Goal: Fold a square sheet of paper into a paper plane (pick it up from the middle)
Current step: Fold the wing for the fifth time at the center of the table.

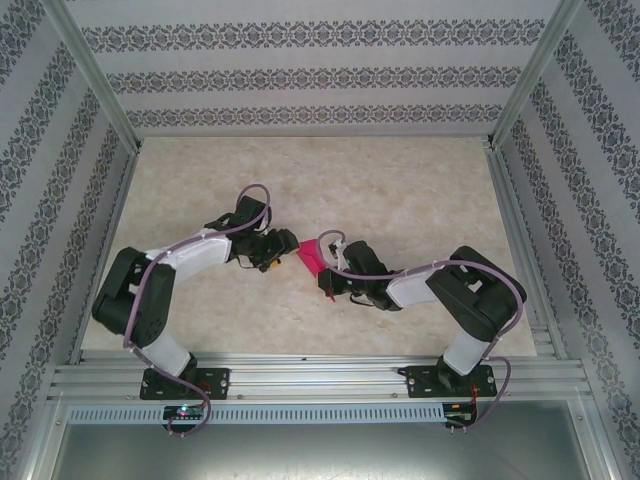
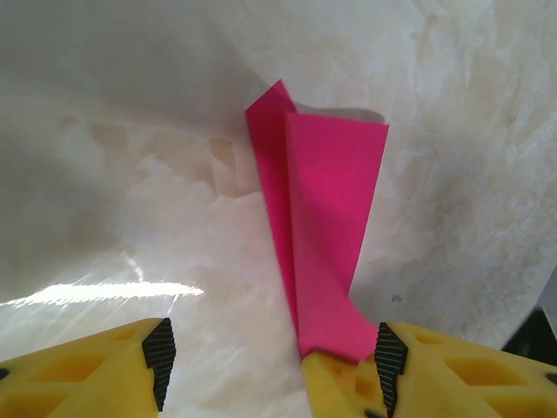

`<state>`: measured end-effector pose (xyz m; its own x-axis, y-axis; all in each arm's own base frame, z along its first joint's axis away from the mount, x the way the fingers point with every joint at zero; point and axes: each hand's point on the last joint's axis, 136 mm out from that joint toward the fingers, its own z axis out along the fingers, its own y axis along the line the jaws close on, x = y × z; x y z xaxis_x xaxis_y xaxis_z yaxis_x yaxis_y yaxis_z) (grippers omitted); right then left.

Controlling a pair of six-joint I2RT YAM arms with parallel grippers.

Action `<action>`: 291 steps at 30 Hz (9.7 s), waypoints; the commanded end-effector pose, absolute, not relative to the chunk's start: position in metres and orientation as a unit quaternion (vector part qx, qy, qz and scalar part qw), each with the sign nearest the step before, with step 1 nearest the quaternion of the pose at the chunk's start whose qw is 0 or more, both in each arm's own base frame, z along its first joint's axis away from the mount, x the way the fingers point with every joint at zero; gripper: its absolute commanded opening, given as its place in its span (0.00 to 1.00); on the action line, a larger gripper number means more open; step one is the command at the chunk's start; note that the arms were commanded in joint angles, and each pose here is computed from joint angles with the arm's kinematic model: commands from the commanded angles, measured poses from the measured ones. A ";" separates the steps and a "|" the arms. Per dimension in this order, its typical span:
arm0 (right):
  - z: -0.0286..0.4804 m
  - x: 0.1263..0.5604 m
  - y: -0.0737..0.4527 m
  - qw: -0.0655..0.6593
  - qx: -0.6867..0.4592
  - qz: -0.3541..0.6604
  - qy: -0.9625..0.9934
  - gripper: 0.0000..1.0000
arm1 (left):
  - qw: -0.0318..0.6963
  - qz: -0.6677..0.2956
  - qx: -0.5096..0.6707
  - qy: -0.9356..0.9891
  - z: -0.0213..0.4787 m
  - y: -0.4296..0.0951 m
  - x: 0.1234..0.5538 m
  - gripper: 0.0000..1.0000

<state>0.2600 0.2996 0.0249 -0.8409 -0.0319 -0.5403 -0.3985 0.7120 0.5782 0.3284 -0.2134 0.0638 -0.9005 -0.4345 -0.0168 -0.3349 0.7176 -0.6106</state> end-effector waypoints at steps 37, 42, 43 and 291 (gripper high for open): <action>0.033 0.246 0.294 0.411 -0.397 0.056 0.819 0.27 | 0.018 -0.327 -0.218 0.919 0.051 -0.233 0.335 0.00; 0.032 0.247 0.293 0.414 -0.399 0.048 0.817 0.26 | 0.017 -0.327 -0.218 0.919 0.051 -0.233 0.334 0.00; 0.031 0.246 0.293 0.414 -0.401 0.044 0.816 0.26 | 0.017 -0.327 -0.219 0.919 0.051 -0.232 0.335 0.00; 0.022 0.185 0.278 0.086 -0.220 0.155 0.959 0.00 | 0.001 -0.362 -0.143 0.921 0.007 -0.270 0.321 0.30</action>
<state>0.2034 0.2977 0.0271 -0.9095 -0.3021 -0.2857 -0.3885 0.8623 0.3248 0.3301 -0.2763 0.0264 -0.9697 -0.2374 0.0586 -0.2060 0.6641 -0.7187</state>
